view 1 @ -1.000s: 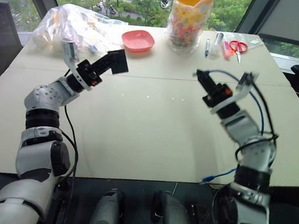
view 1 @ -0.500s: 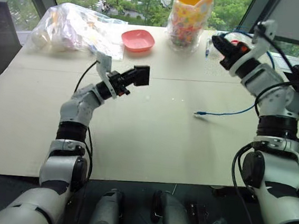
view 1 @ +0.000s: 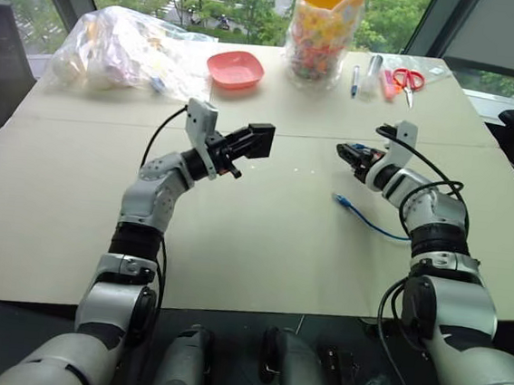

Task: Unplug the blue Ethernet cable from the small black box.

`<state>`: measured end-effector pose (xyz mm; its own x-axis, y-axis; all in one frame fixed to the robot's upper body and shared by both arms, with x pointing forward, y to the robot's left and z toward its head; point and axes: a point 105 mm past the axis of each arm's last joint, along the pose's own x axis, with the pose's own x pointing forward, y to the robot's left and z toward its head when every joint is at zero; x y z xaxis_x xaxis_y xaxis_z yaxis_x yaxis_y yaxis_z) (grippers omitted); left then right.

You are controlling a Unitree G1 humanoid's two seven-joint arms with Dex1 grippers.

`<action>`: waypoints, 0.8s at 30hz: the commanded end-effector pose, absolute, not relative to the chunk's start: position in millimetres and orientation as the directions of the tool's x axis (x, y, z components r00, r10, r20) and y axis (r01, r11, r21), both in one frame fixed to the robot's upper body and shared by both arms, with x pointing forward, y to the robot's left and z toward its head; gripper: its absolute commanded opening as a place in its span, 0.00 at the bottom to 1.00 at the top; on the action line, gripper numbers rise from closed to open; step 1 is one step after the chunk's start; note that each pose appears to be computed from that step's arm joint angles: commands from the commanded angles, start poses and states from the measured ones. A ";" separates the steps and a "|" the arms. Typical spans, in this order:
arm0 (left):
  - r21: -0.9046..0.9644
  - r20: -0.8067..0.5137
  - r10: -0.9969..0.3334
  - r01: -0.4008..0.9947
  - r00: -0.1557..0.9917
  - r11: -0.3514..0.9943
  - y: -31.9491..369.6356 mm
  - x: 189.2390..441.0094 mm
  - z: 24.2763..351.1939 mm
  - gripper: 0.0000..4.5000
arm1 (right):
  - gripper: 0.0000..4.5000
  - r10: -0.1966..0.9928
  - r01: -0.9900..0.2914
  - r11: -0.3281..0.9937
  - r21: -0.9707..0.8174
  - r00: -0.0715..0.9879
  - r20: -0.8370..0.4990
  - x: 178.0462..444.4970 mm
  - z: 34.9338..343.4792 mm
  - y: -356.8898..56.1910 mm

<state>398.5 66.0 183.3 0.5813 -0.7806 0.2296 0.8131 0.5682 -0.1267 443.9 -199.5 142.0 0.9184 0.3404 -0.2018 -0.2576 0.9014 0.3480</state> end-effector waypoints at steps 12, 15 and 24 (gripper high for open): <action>0.084 0.158 -0.711 0.708 0.685 0.701 27.9 432.9 162.0 0.11 | 0.98 0.537 -0.494 0.834 0.246 0.829 -0.154 364.0 152.1 -134.9; 0.097 0.126 -0.707 0.701 0.696 0.707 23.6 433.6 152.3 0.11 | 0.98 0.516 -0.476 0.844 0.247 0.847 -0.126 364.2 157.8 -138.6; 0.100 0.094 -0.724 0.717 0.684 0.690 28.1 431.8 142.6 0.99 | 1.00 0.479 -0.446 0.864 0.232 0.871 -0.108 362.2 160.9 -150.7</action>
